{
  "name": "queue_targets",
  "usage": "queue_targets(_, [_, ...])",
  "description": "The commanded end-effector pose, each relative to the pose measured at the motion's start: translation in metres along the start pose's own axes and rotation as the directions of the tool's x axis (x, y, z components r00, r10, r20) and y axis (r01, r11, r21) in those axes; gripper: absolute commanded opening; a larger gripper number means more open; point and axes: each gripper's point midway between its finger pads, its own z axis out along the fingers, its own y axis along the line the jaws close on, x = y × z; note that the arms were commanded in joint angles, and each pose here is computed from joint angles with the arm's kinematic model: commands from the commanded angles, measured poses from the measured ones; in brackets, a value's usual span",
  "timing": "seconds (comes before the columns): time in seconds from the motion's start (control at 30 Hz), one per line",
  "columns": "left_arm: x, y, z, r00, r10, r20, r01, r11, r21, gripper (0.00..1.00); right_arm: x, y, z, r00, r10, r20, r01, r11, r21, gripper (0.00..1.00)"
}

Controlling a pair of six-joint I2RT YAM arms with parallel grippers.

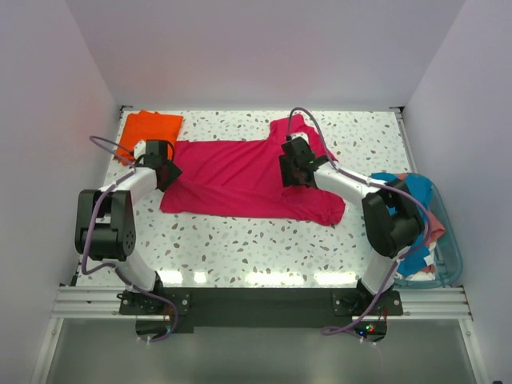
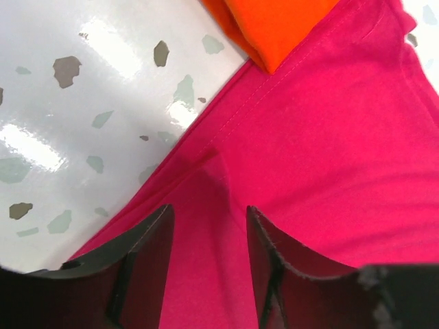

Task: Fold and stack the t-shirts
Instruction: Fold the tshirt

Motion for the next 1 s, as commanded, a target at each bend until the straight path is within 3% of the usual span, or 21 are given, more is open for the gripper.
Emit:
queue_targets(0.0, [-0.031,-0.027,-0.008,0.997,0.007,0.079,-0.015,0.996,0.093,0.53,-0.029,-0.020,-0.016,0.996,0.074,0.046,-0.076,0.996,0.054,0.66])
queue_targets(0.1, [-0.035,-0.022,-0.023,0.995,-0.002,0.101,-0.007,0.996,0.089,0.65,-0.016,-0.045,-0.031,0.989,0.143,0.020,-0.145,0.985,0.095,0.66])
queue_targets(0.27, [-0.034,0.017,-0.050,0.988,-0.032,0.151,0.034,0.999,-0.016,0.73,0.031,-0.084,-0.046,0.972,0.233,-0.044,-0.222,0.960,0.171,0.64])
queue_targets(0.43, [-0.006,0.054,-0.061,0.988,-0.055,0.143,0.062,0.997,-0.044,0.73,0.064,-0.102,-0.042,0.957,0.271,-0.103,-0.247,0.949,0.198,0.60])
queue_targets(0.63, [0.024,0.072,-0.055,0.995,-0.038,0.093,0.042,0.998,-0.046,0.57,0.048,-0.090,-0.030,0.947,0.305,-0.100,-0.290,0.947,0.139,0.50])
queue_targets(0.77, [0.037,0.084,-0.051,0.997,-0.020,0.080,0.026,0.997,-0.072,0.58,0.064,-0.091,-0.022,0.939,0.310,-0.148,-0.284,0.943,0.172,0.49])
queue_targets(0.97, [0.043,0.088,-0.044,0.997,-0.022,0.076,0.027,0.997,-0.074,0.67,0.090,-0.093,-0.022,0.931,0.314,-0.186,-0.281,0.942,0.185,0.45])
